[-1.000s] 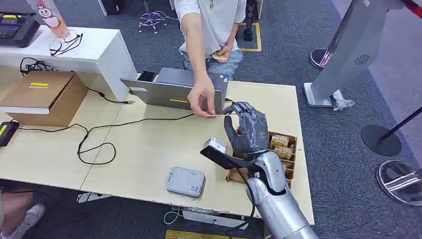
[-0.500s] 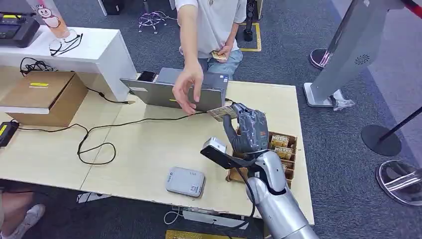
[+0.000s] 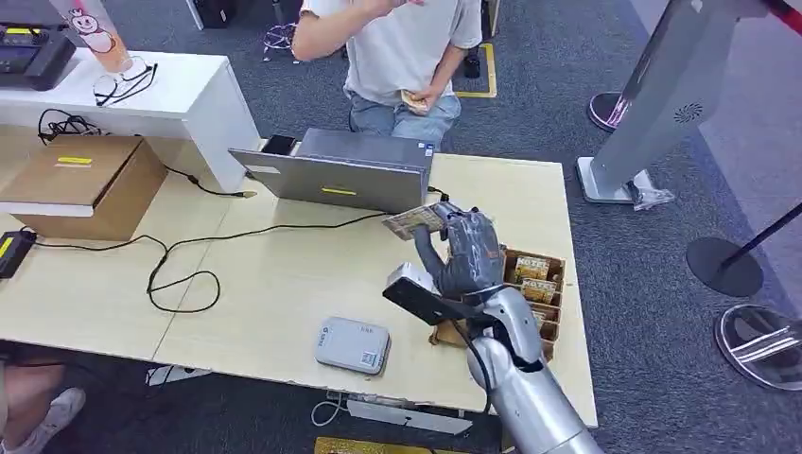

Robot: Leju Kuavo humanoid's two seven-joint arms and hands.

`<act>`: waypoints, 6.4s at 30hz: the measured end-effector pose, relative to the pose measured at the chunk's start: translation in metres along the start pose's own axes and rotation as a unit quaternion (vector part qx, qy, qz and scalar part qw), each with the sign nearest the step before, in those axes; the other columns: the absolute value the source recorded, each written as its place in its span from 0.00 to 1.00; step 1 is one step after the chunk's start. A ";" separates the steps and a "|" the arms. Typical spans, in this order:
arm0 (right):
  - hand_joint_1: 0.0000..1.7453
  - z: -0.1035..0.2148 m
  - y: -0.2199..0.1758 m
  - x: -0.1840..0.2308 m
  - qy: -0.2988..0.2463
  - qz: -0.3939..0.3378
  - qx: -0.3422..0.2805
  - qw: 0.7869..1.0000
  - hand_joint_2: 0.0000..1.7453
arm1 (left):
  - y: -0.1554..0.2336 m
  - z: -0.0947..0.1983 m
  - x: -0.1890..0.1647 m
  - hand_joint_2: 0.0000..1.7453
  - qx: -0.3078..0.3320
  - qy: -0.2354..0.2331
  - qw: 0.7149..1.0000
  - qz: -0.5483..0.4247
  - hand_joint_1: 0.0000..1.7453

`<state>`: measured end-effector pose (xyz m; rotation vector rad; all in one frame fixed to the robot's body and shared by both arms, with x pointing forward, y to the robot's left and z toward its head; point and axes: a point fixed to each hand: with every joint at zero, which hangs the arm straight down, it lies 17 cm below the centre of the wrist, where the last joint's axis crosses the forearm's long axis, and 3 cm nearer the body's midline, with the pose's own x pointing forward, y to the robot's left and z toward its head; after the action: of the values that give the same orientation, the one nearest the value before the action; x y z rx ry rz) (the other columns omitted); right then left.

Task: Pass the card to the sensor for recognition and then transmit it.

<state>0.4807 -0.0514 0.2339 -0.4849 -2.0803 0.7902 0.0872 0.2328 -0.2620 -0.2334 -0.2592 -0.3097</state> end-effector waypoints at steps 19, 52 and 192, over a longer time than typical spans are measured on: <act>1.00 0.028 0.051 0.062 -0.046 -0.124 0.110 0.985 1.00 | 0.001 0.001 -0.003 0.00 -0.001 -0.002 1.000 0.014 0.00; 1.00 0.060 0.108 0.099 -0.057 -0.240 0.224 0.943 1.00 | -0.001 0.001 -0.005 0.00 -0.003 0.001 1.000 0.019 0.00; 1.00 0.107 0.224 -0.010 0.154 -0.087 0.365 0.914 1.00 | -0.003 0.000 -0.003 0.00 -0.005 0.016 1.000 0.023 0.00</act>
<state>0.4117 0.0669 0.0265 -0.0006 -1.3749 1.2112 0.0836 0.2310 -0.2623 -0.2432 -0.2205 -0.2687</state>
